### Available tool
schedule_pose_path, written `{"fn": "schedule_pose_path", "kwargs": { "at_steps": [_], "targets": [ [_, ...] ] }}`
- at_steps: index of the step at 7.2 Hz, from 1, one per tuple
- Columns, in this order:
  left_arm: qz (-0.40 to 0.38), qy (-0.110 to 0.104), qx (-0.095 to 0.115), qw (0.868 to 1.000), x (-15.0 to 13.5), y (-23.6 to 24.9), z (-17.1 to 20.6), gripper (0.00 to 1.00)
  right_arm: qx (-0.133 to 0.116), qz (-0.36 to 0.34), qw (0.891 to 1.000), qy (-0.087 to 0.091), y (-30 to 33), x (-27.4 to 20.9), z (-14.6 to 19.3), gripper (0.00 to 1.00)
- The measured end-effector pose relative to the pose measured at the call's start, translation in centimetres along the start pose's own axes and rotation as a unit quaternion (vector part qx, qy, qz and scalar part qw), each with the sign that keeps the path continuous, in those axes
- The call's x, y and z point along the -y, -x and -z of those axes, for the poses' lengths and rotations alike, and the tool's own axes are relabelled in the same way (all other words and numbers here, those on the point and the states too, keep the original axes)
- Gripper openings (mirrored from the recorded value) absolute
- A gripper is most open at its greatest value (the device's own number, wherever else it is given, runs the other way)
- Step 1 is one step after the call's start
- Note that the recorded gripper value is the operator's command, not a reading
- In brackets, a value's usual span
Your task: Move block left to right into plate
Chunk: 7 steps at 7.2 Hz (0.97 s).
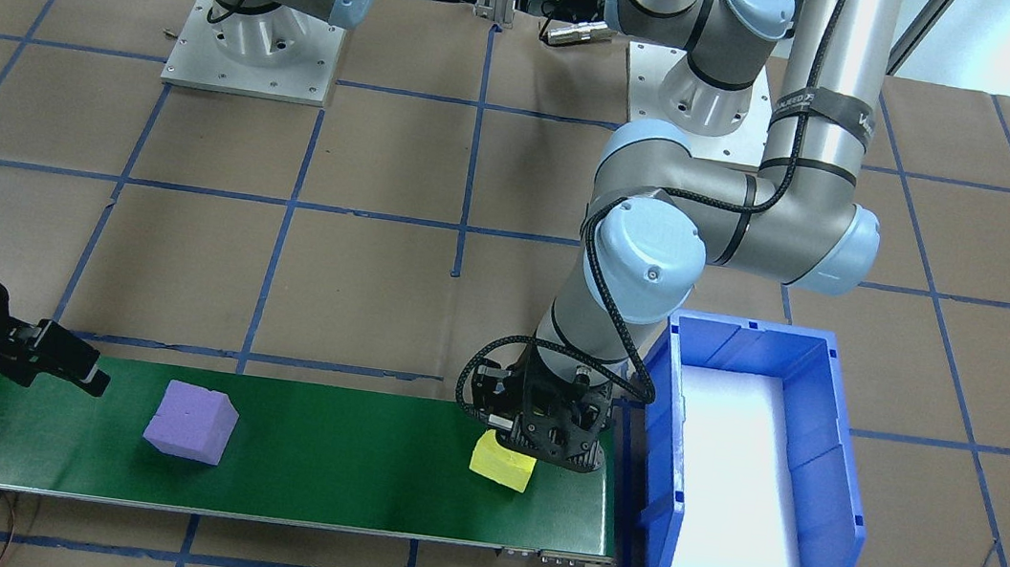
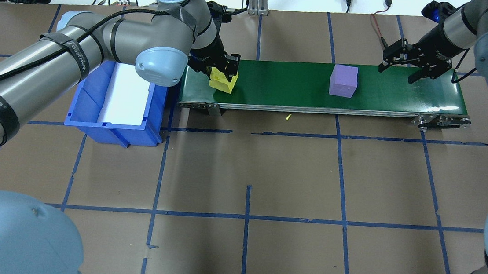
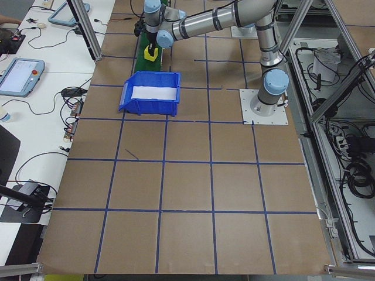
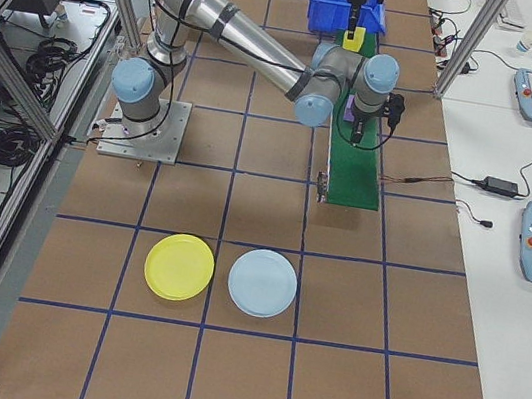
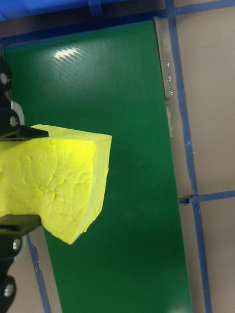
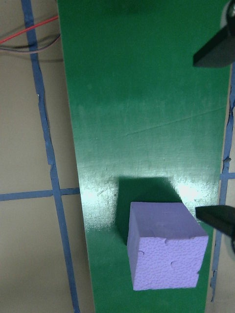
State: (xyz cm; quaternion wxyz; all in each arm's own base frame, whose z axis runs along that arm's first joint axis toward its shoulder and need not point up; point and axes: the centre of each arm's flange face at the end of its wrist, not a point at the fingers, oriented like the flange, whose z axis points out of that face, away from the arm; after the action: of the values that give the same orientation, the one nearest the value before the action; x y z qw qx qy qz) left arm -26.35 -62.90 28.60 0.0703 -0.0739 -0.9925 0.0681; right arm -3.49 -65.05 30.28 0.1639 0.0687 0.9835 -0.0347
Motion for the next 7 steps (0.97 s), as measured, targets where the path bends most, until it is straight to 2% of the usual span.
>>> {"fn": "schedule_pose_path", "kwargs": {
  "at_steps": [1,3,7],
  "targets": [
    [0.001,-0.001,0.000,1.000,0.1,0.2,-0.5,0.99,0.000,-0.025,1.000,0.004,0.3,0.2,-0.6,0.98],
    [0.006,-0.002,-0.001,1.000,0.4,0.7,-0.8,1.00,0.000,-0.043,0.999,0.001,1.5,0.5,-1.8,0.98],
    [0.004,-0.037,0.001,0.999,1.3,2.5,4.1,1.00,0.001,-0.049,0.999,0.002,2.9,0.9,-4.0,0.98]
  ]
}}
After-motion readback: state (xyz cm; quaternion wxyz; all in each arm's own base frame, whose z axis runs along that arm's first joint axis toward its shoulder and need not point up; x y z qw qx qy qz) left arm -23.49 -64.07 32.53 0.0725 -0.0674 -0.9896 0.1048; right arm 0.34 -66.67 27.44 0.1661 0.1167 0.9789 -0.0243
